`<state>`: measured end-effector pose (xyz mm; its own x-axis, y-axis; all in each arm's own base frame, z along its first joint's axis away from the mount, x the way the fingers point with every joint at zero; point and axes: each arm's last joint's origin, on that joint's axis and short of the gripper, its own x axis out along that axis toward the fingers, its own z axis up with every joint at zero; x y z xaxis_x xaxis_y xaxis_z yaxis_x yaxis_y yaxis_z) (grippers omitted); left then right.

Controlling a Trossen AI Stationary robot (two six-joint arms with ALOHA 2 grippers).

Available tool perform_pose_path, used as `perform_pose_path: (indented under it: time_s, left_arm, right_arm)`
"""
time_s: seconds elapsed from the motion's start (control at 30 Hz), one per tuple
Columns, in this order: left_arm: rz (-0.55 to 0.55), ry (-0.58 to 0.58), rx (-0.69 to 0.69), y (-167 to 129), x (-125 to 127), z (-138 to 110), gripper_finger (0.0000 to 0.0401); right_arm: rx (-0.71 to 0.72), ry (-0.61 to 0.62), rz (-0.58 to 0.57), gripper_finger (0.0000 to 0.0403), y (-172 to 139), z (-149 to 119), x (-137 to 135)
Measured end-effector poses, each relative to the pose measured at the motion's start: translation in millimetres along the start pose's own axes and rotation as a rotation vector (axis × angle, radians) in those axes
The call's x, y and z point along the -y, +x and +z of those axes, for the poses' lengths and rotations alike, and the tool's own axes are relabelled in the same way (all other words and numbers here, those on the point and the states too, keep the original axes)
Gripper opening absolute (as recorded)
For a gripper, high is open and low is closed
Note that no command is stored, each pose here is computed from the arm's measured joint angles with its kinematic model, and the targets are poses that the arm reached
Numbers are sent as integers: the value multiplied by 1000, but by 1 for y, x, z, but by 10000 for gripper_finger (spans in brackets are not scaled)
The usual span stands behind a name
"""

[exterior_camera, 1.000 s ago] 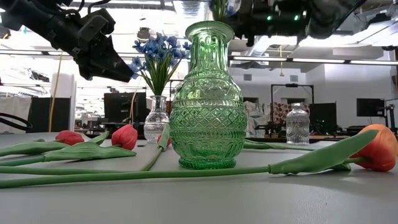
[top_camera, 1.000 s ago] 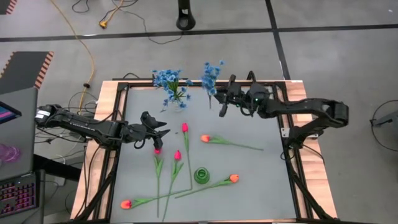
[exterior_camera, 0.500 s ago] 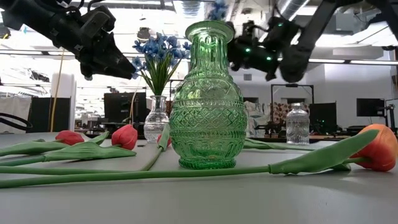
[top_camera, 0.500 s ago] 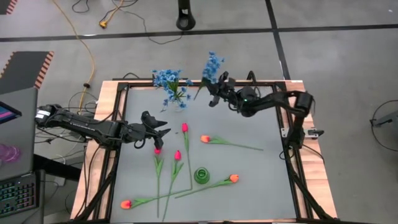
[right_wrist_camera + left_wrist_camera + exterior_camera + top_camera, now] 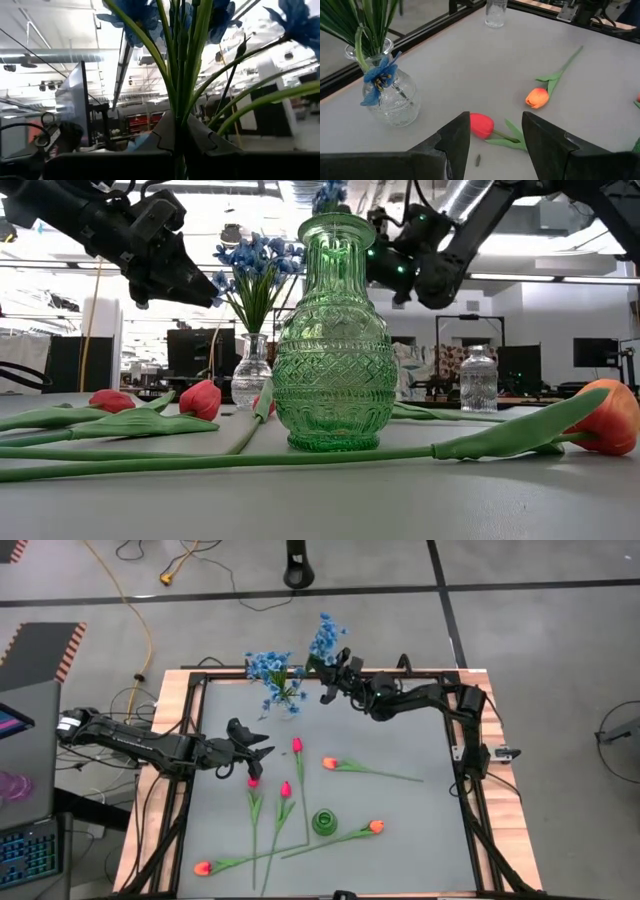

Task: Sort flowers into vase by color
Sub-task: Put the blue flowers into the top left transparent vase

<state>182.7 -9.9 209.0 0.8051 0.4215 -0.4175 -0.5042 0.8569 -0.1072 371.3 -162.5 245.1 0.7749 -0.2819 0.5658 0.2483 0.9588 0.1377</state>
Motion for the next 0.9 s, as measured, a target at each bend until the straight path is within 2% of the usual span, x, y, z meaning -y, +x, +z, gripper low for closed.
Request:
perform_pose_path:
  time_s: [0.6, 0.9]
  left_arm:
    - [-6, -18, 16, 0, 1, 2, 167]
    - [-6, -18, 15, 0, 1, 2, 167]
  right_arm:
    - [-61, -86, 23, 41, 25, 1, -18]
    - [-74, -183, 46, 41, 25, -8, -30]
